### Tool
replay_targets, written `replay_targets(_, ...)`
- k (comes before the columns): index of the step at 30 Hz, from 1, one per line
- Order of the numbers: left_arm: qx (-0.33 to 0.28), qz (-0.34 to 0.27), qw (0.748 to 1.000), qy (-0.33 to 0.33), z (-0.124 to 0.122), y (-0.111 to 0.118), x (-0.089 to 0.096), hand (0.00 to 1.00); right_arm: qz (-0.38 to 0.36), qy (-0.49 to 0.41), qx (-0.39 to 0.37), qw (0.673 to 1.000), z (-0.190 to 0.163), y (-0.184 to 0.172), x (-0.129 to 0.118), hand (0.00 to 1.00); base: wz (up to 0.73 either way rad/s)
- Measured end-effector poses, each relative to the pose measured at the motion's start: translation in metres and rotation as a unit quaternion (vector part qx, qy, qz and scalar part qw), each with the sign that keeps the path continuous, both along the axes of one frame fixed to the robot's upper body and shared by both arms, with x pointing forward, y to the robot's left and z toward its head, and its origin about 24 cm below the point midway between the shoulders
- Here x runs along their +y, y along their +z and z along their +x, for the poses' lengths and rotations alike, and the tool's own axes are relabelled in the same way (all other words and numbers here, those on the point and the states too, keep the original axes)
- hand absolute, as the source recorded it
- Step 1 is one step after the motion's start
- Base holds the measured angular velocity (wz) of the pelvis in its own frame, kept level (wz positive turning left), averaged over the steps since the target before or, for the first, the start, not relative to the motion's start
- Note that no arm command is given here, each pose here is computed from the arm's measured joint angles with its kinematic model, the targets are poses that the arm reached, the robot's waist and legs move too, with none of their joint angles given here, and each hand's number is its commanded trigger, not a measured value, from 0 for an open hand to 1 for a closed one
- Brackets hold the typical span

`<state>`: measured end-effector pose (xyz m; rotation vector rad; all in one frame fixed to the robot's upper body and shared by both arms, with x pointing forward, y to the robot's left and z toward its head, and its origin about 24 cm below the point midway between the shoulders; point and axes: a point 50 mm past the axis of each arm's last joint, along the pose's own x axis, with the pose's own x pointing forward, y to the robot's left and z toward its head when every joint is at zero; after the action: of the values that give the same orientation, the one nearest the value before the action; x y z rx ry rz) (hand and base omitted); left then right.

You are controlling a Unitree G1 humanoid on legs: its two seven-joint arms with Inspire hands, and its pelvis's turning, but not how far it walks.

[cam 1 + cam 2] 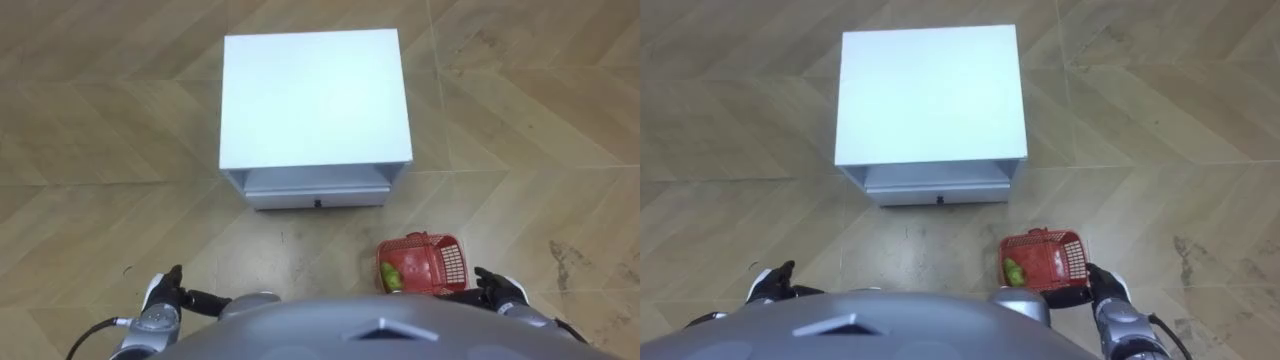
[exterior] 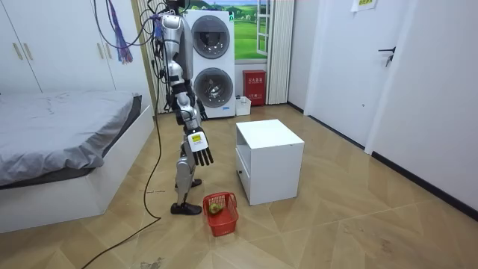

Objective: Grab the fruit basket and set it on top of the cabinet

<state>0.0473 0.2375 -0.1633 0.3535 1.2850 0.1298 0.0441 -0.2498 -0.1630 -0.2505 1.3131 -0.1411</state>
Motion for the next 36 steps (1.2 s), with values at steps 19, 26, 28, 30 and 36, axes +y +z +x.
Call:
replay_targets(19, 0.0, 0.016, 1.0, 0.003, -0.002, 0.0, 0.001, 0.0, -0.022, 0.014, 0.015, 1.0, -0.006, -0.001, -0.001, 0.0, 0.0)
replay_targets(26, 0.002, 0.024, 1.0, 0.007, -0.006, 0.0, 0.0, 0.0, -0.023, 0.008, 0.023, 0.999, -0.01, -0.002, -0.001, 0.0, 0.0)
replay_targets(28, 0.004, 0.025, 1.0, 0.007, -0.008, 0.0, 0.001, 0.0, -0.026, 0.007, 0.026, 0.999, -0.011, -0.002, -0.001, 0.0, 0.0)
replay_targets(30, 0.003, 0.025, 1.0, 0.008, -0.008, 0.0, 0.001, 0.0, -0.026, 0.007, 0.026, 0.999, -0.012, -0.002, -0.001, 0.0, 0.0)
replay_targets(36, 0.014, 0.026, 0.999, 0.013, -0.017, -0.001, 0.002, 0.0, -0.033, 0.011, 0.03, 0.999, -0.013, -0.002, -0.002, 0.0, 0.0)
